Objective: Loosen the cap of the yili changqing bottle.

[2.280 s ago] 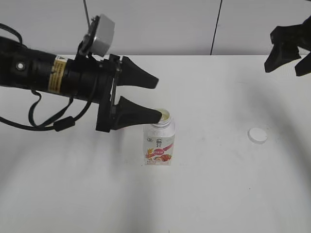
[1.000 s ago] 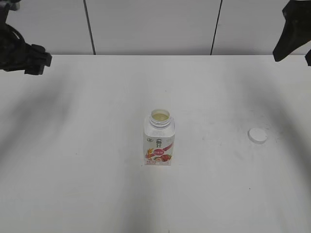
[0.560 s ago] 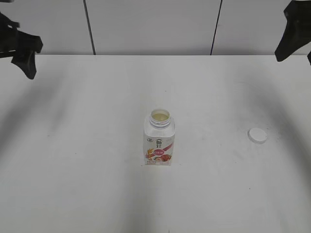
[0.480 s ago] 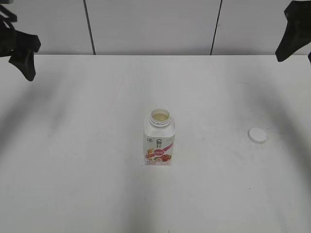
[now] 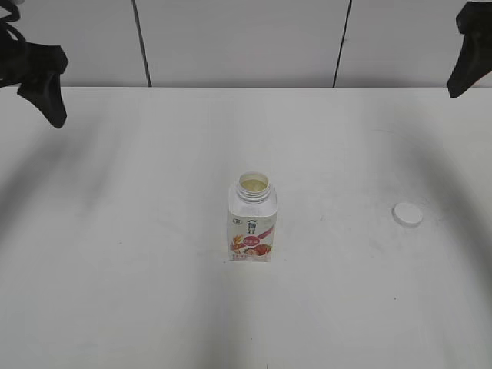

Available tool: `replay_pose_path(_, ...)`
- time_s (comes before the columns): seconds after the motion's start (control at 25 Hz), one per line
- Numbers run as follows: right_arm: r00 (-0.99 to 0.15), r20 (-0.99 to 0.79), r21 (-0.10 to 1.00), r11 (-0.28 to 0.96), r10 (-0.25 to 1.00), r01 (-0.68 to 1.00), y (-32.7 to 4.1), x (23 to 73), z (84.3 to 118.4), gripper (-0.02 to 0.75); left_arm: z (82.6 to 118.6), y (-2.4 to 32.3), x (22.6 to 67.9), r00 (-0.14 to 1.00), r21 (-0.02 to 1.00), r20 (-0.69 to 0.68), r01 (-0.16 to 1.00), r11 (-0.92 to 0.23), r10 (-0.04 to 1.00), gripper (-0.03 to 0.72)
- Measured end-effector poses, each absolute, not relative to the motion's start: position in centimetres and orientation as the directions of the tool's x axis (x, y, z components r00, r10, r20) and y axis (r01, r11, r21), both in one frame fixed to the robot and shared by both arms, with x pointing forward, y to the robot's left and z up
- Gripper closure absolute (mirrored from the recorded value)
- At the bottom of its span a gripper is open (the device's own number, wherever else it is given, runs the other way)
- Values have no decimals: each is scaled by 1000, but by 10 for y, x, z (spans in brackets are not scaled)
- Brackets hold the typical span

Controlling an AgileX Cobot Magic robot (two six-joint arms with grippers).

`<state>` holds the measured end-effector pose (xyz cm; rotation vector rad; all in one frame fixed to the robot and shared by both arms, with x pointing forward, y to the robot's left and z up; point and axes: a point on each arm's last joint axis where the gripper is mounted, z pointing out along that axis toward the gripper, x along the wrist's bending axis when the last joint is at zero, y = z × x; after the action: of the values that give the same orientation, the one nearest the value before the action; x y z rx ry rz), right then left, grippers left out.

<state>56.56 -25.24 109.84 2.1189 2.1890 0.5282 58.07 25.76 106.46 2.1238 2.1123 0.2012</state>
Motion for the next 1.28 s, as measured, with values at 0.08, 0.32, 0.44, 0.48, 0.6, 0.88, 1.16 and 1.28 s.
replay_pose_path(0.08, -62, 182, 282, 9, 981, 959, -254, 564, 1100, 186, 1069, 258, 576, 5, 202, -8, 979, -4, 1000, 115)
replay_pose_path(0.32, -100, 164, 308, 45, 981, 950, -258, 529, 1110, 186, 1091, 268, 523, 9, 253, 19, 967, -14, 1000, 160)
replay_pose_path(0.44, -114, 158, 318, 58, 981, 946, -261, 501, 1112, 186, 1105, 274, 489, 9, 305, 27, 952, -17, 1000, 176)
replay_pose_path(0.48, -114, 158, 314, 59, 981, 948, -261, 492, 1110, 186, 1109, 275, 479, 9, 322, 26, 947, -17, 1000, 182)
replay_pose_path(0.6, -115, 157, 319, 60, 981, 946, -264, 466, 1108, 186, 1126, 280, 446, 7, 405, 15, 914, -12, 1000, 195)
replay_pose_path(0.88, -157, 142, 337, 101, 977, 936, -268, 418, 1098, 186, 1146, 289, 374, 8, 578, -13, 816, 1, 1000, 197)
replay_pose_path(1.16, -184, 127, 438, 111, 975, 892, -272, 374, 1104, 186, 1126, 297, 314, 10, 658, -25, 753, 9, 1000, 207)
replay_pose_path(1.28, -197, 117, 527, 107, 973, 843, -275, 342, 1109, 186, 1111, 300, 295, 9, 665, -28, 746, 11, 1000, 207)
